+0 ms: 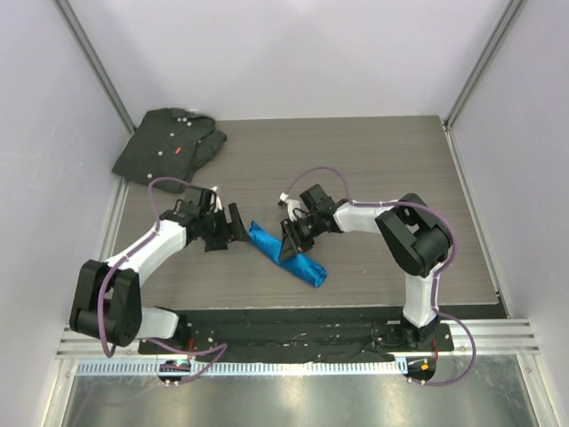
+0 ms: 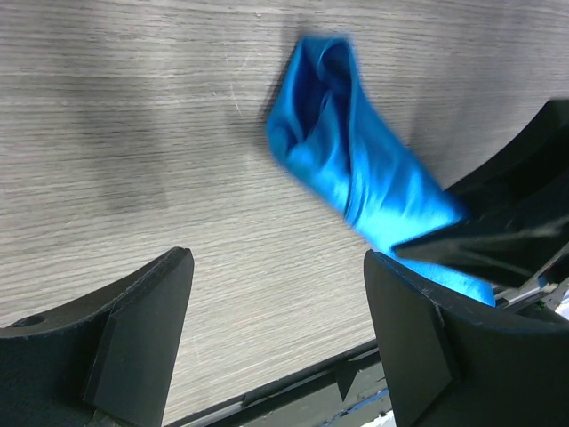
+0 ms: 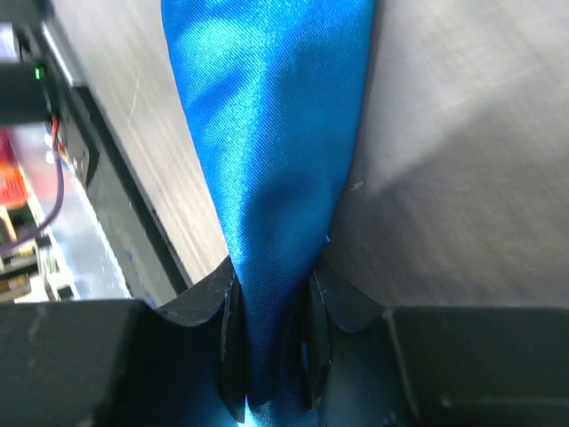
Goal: Fold the napkin, place the utensils inside, and roll it up
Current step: Roll the napkin with the utensil
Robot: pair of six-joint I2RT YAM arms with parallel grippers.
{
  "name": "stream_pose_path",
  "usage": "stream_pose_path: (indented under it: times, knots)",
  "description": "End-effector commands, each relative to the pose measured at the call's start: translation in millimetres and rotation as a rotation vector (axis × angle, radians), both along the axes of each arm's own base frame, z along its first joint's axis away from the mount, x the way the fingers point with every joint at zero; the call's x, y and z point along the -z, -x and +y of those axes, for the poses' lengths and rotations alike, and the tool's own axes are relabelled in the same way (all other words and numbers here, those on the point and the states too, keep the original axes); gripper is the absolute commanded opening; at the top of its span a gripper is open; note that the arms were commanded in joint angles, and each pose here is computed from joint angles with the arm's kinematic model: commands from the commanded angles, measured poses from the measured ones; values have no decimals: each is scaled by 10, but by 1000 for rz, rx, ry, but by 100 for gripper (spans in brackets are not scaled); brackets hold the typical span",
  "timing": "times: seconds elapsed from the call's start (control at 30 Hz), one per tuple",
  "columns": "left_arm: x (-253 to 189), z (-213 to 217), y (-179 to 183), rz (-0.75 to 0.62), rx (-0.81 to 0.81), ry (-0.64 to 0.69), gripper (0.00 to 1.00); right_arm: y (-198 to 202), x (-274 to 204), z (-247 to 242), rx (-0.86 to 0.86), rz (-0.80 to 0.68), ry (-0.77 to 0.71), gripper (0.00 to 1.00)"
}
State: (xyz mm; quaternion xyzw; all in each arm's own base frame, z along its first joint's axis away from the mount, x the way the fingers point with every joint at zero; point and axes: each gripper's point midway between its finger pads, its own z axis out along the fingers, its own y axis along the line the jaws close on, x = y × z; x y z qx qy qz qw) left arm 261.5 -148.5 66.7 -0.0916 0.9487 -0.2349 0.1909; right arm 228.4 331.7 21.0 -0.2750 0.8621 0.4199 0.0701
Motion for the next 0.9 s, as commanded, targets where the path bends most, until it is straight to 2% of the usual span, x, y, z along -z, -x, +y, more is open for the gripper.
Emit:
stream_pose_path:
  times: [0.0,0.1,0.23,0.33,0.53,0.67,0.7,0.77,0.8,0.87]
  knots:
    - [-174,-17,-145,-86,-18,21,83,-410,259,-193,179,-61,118,20]
    - [-196,-16,-152,-88,-17,20,83,-495,324,-270,242,-84,173,18]
    - [-218,6,-145,-93,-18,8,83,-747,433,-608,428,-178,343,18]
    - [-260,12,-145,-101,-18,6,84,-823,447,-747,508,-190,379,19]
    - [-359,104,-150,-119,-30,-24,87,-872,448,-802,542,-205,403,28]
    - [-486,153,-117,-138,-23,-13,91,-904,324,-729,520,-221,364,46]
    - [-512,173,-114,-148,-20,-16,93,-914,278,-701,510,-228,347,55]
    - [-599,229,-89,-167,-26,-19,99,-963,130,-639,501,-251,309,64]
    - [-622,257,-76,-179,-18,-28,100,-964,66,-600,476,-262,288,72]
    - [-707,329,-71,-207,-26,-37,100,-1023,-104,-552,468,-293,257,80]
